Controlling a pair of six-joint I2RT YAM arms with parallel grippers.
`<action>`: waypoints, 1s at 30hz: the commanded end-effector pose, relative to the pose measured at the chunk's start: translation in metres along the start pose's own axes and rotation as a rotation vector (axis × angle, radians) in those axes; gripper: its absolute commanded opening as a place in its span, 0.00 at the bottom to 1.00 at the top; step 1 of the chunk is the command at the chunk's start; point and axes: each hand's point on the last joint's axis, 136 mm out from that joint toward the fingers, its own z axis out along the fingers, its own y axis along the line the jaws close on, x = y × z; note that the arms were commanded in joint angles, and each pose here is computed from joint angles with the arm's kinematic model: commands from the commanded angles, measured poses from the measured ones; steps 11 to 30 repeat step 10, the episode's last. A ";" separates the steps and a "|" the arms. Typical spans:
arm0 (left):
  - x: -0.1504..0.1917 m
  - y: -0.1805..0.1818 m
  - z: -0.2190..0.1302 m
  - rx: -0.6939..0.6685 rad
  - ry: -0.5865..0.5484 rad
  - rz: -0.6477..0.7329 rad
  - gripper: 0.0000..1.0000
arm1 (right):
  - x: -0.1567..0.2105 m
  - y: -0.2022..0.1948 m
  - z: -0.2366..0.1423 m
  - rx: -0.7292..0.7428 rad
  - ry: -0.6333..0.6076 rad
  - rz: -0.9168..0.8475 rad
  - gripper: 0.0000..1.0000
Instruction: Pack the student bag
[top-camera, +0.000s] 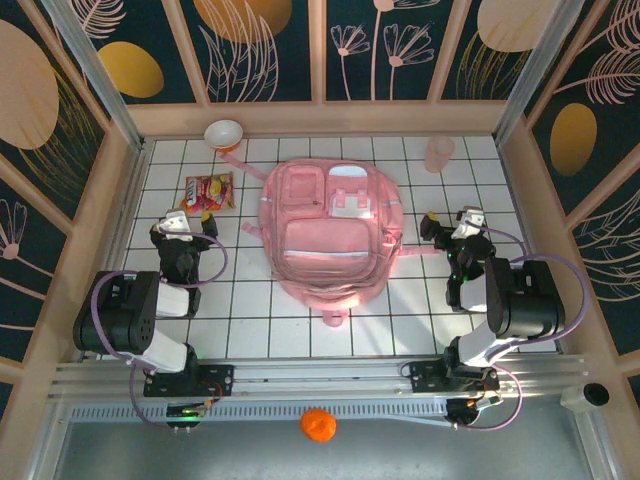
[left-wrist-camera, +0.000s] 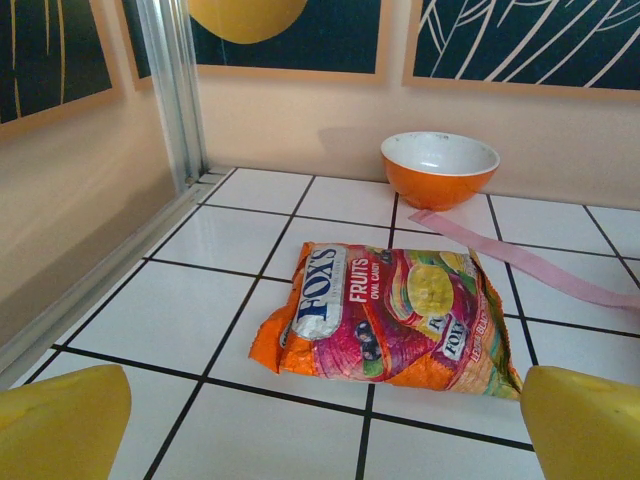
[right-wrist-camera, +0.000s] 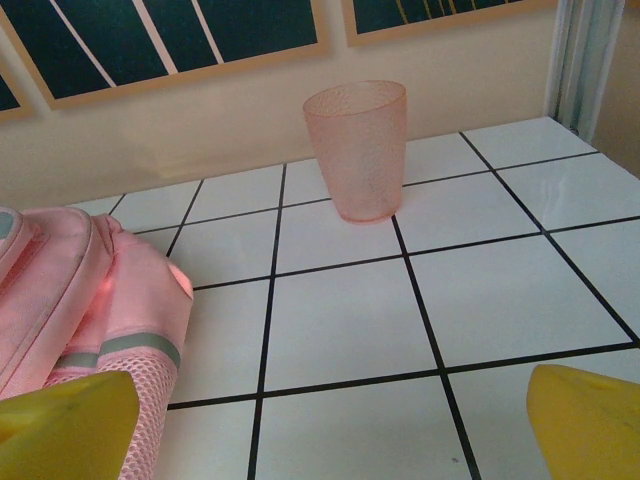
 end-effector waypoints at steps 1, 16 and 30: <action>-0.006 -0.001 0.001 0.013 -0.019 -0.023 0.99 | -0.007 0.002 -0.001 -0.001 -0.036 -0.027 0.99; -0.005 -0.008 0.004 0.049 -0.002 -0.005 0.99 | -0.007 0.002 -0.001 -0.001 -0.036 -0.025 0.99; -0.005 -0.008 0.004 0.049 -0.002 -0.005 0.99 | -0.007 0.002 -0.001 -0.001 -0.036 -0.025 0.99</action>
